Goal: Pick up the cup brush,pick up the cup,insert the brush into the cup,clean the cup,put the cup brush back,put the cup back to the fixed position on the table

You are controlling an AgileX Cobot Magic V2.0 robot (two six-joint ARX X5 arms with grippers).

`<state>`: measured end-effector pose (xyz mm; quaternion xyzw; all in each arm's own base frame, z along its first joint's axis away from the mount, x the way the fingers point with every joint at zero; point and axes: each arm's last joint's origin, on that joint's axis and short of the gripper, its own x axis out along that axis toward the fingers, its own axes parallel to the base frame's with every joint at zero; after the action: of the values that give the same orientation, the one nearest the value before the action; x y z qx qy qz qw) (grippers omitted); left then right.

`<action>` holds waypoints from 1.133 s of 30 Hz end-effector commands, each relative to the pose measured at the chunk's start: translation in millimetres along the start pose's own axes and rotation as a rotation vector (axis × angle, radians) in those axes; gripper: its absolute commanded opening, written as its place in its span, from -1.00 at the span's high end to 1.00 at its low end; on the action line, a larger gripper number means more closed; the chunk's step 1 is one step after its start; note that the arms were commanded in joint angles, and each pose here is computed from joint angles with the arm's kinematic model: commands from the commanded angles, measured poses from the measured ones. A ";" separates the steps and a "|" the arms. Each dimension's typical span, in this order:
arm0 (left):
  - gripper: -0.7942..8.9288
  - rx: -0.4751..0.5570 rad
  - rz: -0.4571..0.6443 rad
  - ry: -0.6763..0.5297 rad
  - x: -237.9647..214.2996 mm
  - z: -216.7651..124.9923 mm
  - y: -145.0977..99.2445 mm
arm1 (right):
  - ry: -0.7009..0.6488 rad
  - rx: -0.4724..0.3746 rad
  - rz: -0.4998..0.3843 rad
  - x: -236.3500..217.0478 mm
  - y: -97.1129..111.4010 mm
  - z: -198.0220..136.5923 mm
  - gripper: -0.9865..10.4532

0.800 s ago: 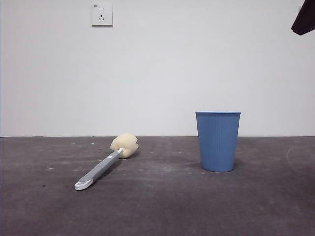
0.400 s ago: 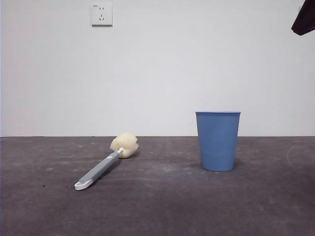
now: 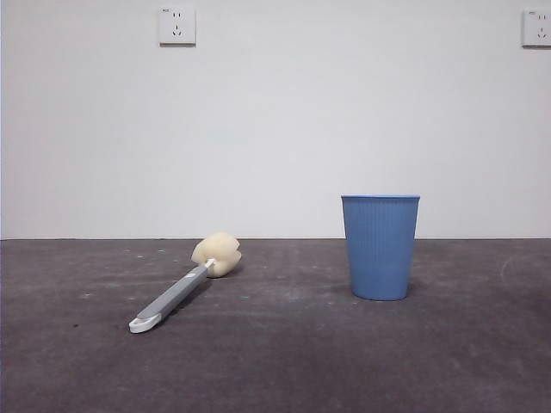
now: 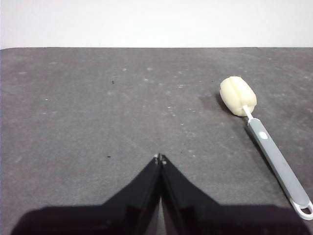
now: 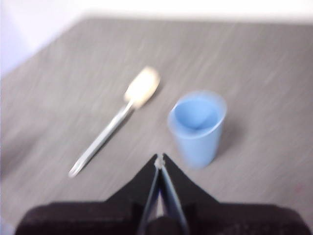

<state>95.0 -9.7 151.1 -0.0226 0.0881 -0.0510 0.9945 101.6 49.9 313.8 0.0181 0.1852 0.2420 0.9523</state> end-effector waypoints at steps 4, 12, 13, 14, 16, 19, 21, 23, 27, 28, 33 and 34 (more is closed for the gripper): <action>0.84 -0.006 0.008 0.009 1.2 -4.0 0.7 | -0.110 0.004 -0.221 0.1 -28.9 -33.8 0.83; 0.84 -0.006 0.008 0.009 1.2 -4.0 0.7 | -0.265 0.007 -0.354 8.3 -46.3 -91.7 0.83; 0.84 -0.006 0.008 0.009 1.2 -4.0 0.7 | -0.266 0.009 -0.359 10.2 -47.4 -98.2 0.83; 0.84 -0.006 0.008 0.009 1.2 -4.0 0.7 | -0.264 0.014 -0.362 12.5 -48.6 -105.8 0.83; 0.84 -0.006 0.008 0.009 1.2 -4.0 0.7 | -0.252 0.031 -0.371 17.0 -51.0 -119.3 0.83; 0.84 -0.006 0.008 0.009 1.2 -4.0 0.7 | -0.236 0.066 -0.371 23.5 -53.8 -136.6 0.83; 0.84 -0.006 0.008 0.009 1.2 -4.0 0.7 | -0.229 0.094 -0.369 27.2 -55.1 -146.3 0.83; 0.84 -0.006 0.008 0.009 1.2 -4.0 0.7 | -0.225 0.117 -0.367 29.8 -56.1 -152.8 0.83; 0.84 -0.006 0.008 0.009 1.2 -3.9 0.7 | -0.230 0.133 -0.364 31.6 -56.7 -158.8 0.83; 0.84 -0.006 0.008 0.009 1.2 -3.9 0.7 | -0.229 0.134 -0.365 31.7 -56.7 -158.9 0.83; 0.84 -0.006 0.008 0.009 1.2 -4.0 0.7 | -0.230 0.138 -0.364 31.7 -56.7 -158.9 0.83; 0.84 -0.006 0.008 0.009 1.2 -4.0 0.7 | -0.232 0.147 -0.364 31.7 -56.7 -158.8 0.83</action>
<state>95.0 -9.7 151.1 -0.0226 0.0881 -0.0508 0.9946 95.1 6.0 153.2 0.0724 0.0855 0.0510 0.9924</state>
